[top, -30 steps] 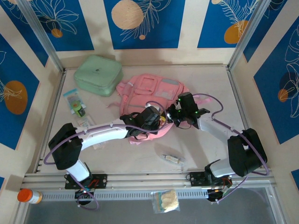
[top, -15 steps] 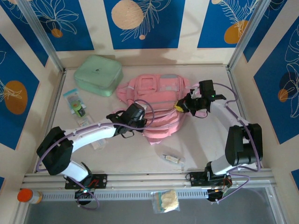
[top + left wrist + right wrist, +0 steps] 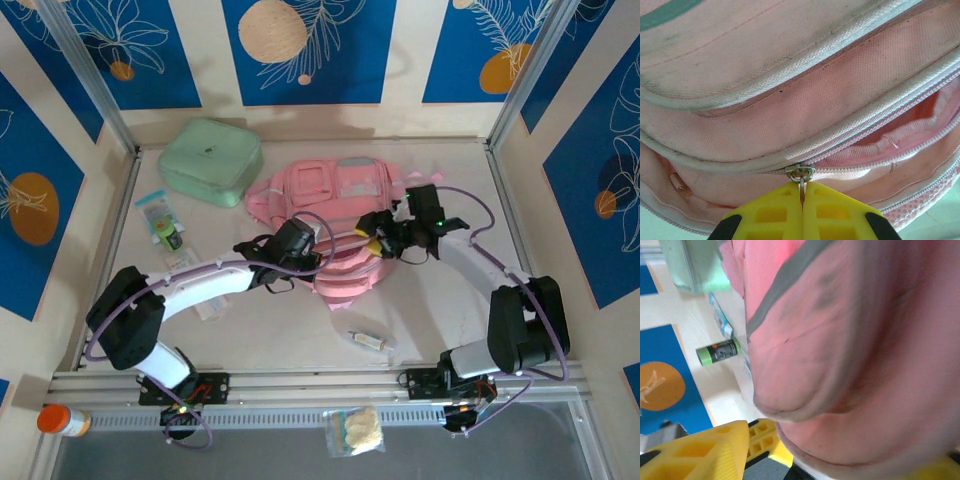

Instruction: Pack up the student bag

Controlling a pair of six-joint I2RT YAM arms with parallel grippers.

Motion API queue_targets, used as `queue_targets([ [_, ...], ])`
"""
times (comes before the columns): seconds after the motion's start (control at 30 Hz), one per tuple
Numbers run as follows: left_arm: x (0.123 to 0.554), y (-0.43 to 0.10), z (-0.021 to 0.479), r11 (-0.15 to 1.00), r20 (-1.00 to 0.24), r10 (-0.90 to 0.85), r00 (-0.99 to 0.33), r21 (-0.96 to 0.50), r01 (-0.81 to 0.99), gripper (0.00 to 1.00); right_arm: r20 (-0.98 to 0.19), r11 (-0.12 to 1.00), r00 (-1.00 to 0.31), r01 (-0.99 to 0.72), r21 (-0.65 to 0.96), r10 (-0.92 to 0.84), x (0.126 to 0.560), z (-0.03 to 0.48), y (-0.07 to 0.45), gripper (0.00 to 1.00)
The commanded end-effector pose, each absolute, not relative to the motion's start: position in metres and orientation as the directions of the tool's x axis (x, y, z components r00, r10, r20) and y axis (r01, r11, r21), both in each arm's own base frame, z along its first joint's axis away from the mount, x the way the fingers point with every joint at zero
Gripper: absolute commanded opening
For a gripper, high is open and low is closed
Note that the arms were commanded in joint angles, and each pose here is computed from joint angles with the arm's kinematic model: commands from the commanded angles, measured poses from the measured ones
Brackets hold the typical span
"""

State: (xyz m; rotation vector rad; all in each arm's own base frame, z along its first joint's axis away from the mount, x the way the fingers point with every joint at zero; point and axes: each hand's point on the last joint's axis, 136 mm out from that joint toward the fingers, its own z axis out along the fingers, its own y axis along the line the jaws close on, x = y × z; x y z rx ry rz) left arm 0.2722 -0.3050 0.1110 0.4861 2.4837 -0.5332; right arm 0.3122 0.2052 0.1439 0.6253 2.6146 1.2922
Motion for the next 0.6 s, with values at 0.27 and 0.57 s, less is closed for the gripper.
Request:
queue_targets([
  [0.27, 0.277, -0.323, 0.135, 0.824, -0.636, 0.178, -0.751, -0.321, 0.467, 0.00, -0.045, 0.577, -0.843, 0.326, 0.748, 0.535, 0.322, 0.132, 0.255, 0.45],
  [0.57, 0.265, -0.303, 0.142, 0.839, -0.630, 0.153, -0.761, -0.324, 0.437, 0.00, -0.113, 0.667, -0.911, 0.201, 0.718, 0.396, 0.316, 0.128, 0.267, 0.09],
])
